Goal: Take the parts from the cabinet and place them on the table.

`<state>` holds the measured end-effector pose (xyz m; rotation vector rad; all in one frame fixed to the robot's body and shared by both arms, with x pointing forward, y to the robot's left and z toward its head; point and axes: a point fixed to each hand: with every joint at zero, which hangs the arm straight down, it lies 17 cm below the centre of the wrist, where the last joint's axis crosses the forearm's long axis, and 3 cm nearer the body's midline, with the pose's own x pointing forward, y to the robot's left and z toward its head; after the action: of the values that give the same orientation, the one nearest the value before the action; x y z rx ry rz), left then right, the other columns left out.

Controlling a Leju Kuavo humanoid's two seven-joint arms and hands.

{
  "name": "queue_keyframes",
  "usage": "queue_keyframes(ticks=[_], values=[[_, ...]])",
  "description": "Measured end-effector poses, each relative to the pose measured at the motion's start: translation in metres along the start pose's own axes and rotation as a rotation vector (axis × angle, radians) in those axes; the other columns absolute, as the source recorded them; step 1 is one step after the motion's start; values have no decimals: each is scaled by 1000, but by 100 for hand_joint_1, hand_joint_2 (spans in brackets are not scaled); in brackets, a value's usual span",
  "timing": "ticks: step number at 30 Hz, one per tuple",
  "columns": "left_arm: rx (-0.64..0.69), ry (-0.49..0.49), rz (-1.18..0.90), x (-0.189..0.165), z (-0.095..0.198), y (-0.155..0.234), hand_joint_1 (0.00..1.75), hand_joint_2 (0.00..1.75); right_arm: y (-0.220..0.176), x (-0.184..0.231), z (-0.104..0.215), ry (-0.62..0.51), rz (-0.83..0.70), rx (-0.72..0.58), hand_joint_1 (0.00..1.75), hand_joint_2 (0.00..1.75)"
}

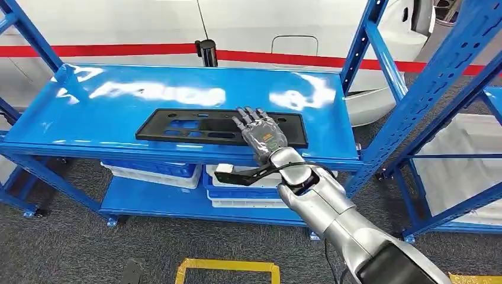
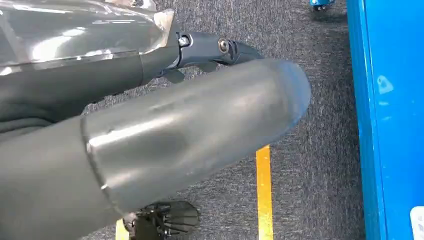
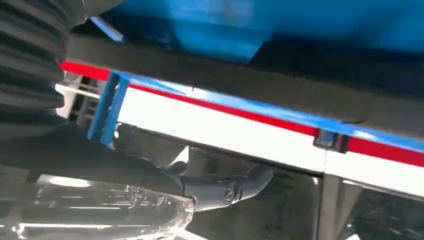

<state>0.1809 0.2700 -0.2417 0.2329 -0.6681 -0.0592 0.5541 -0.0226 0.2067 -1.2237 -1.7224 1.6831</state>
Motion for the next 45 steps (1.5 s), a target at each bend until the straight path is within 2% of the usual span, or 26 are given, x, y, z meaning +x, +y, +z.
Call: queue_keyframes(ticks=[3,4,12,13,14,15,16,18,19,21,26,40,44,45], values=[[-8,-8,11,2,1,-3,0,175,-2,0,-3,5,16,-9,0,175],[-7,-11,24,3,1,-4,0,0,-3,1,-3,4,17,-9,0,175],[11,-10,61,4,1,-3,0,0,-10,4,-9,10,30,-37,3,175],[12,-9,67,4,1,-3,0,0,-12,3,-9,11,33,-39,40,175],[18,-8,71,4,1,-4,0,0,-13,3,-10,11,34,-39,147,175],[21,-8,72,5,1,-4,0,0,-14,2,-11,11,35,-39,173,175],[22,-9,72,6,1,-6,0,0,-13,2,-11,9,36,-35,166,175],[25,-25,73,10,1,-7,0,0,-12,4,-11,-1,37,-32,166,175],[25,-44,81,14,2,-9,0,0,-12,5,-10,-8,36,-31,175,175],[32,-73,103,21,2,-8,0,0,-10,6,-10,-14,34,-30,175,175],[164,-244,67,50,5,15,0,0,-8,11,-6,-34,21,-42,175,175],[187,-241,91,50,6,16,0,0,-10,11,-6,-37,18,-55,175,175],[139,-203,131,44,6,6,0,0,-19,17,-8,-75,-20,-80,175,175],[142,-190,129,41,6,5,0,175,-29,16,-9,-91,-82,-105,175,175]])
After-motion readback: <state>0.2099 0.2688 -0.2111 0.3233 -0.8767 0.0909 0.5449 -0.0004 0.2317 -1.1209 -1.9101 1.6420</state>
